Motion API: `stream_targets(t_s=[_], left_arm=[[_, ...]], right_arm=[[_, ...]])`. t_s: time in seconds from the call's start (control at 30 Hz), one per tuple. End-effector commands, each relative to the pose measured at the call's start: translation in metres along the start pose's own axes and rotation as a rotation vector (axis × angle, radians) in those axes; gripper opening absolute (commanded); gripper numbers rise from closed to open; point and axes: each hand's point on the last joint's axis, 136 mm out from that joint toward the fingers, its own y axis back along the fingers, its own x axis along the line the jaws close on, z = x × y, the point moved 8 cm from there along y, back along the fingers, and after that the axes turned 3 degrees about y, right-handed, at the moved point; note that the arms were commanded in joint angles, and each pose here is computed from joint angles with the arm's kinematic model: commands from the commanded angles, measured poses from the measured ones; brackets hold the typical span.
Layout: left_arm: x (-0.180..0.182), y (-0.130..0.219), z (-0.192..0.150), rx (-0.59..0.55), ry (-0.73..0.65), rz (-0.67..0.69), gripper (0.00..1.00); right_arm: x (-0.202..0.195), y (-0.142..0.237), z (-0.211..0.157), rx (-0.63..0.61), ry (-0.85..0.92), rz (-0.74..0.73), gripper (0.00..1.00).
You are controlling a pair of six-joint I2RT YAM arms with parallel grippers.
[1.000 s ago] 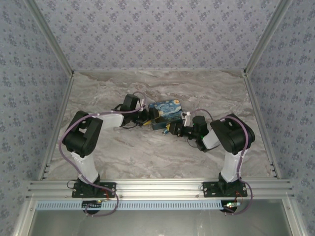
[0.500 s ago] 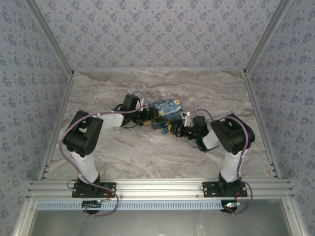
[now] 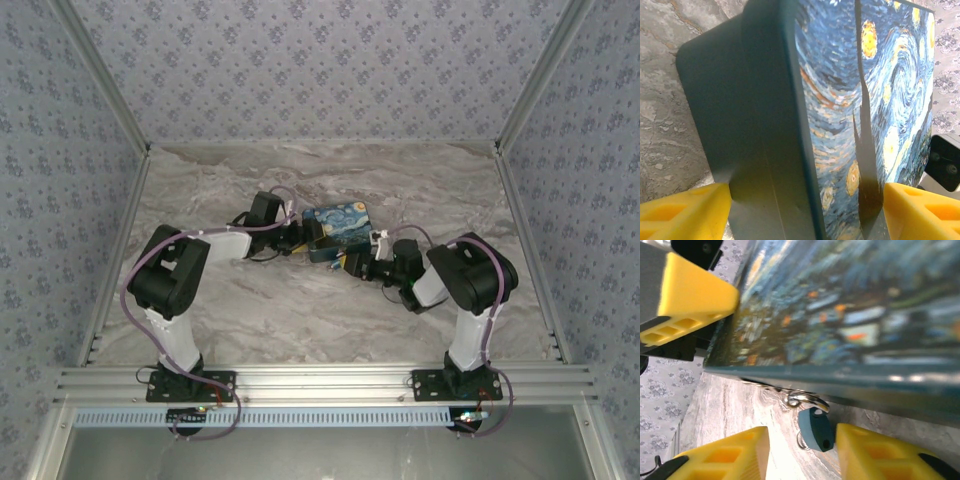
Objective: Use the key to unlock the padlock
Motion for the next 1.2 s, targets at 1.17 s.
stream_targets(t_s=[1.17], left_arm=[[0.034, -0.013, -0.017, 0.034, 0.067, 0.113, 0.71]], right_arm=[[0.001, -0.019, -0.002, -0.006, 0.056, 0.051, 0.21]])
